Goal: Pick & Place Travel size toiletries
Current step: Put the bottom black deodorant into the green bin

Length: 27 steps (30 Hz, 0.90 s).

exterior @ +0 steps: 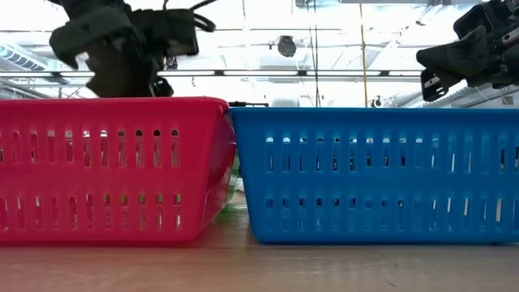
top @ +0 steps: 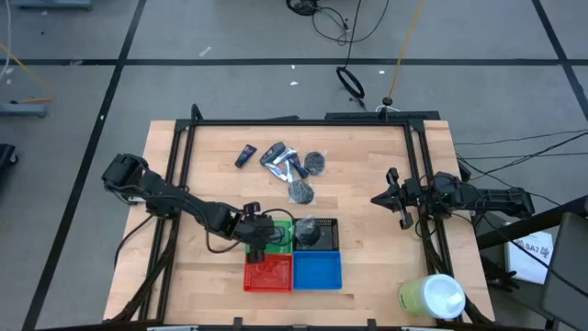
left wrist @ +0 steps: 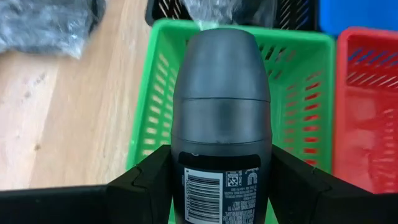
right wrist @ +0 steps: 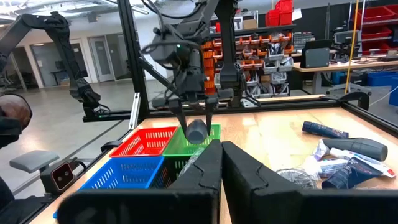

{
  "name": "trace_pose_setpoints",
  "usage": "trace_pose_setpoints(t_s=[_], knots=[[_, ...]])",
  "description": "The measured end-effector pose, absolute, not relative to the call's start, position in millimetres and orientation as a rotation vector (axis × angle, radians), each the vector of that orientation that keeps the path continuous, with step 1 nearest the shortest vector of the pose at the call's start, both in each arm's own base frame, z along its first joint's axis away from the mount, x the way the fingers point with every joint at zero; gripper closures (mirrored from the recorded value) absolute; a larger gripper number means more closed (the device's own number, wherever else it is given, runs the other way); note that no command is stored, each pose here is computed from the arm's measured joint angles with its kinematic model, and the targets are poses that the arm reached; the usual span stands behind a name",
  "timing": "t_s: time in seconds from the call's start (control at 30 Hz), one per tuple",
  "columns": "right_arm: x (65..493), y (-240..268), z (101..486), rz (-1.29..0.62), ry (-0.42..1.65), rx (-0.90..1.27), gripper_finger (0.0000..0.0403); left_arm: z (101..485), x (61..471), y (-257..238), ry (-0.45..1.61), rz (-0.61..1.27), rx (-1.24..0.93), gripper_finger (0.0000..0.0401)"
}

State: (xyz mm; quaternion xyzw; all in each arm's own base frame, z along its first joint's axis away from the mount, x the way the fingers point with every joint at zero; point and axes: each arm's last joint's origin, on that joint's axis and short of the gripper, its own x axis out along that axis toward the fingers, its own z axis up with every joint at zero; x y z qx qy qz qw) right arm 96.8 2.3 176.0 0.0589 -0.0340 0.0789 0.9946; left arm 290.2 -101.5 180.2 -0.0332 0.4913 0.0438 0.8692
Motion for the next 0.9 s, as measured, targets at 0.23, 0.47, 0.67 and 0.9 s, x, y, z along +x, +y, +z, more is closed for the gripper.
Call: trace_pose_setpoints(t_s=[0.23,0.47,0.67,0.9], knots=[[96.8,2.3,176.0,0.158,-0.068,0.118,0.0403,165.2,296.6,-96.6,1.071,0.111,-0.073,0.0201],[96.8,2.3,176.0,0.158,-0.069,0.118,0.0403,158.8,299.7,-95.2,1.084,0.116,-0.081,0.0201],[96.8,2.3,176.0,0.158,-0.069,0.118,0.0403,158.8,299.6,-95.5,1.085,0.116,-0.086,0.0201],[96.8,2.3,176.0,0.158,-0.069,0.118,0.0403,158.8,299.6,-95.5,1.085,0.115,-0.084,0.0201]])
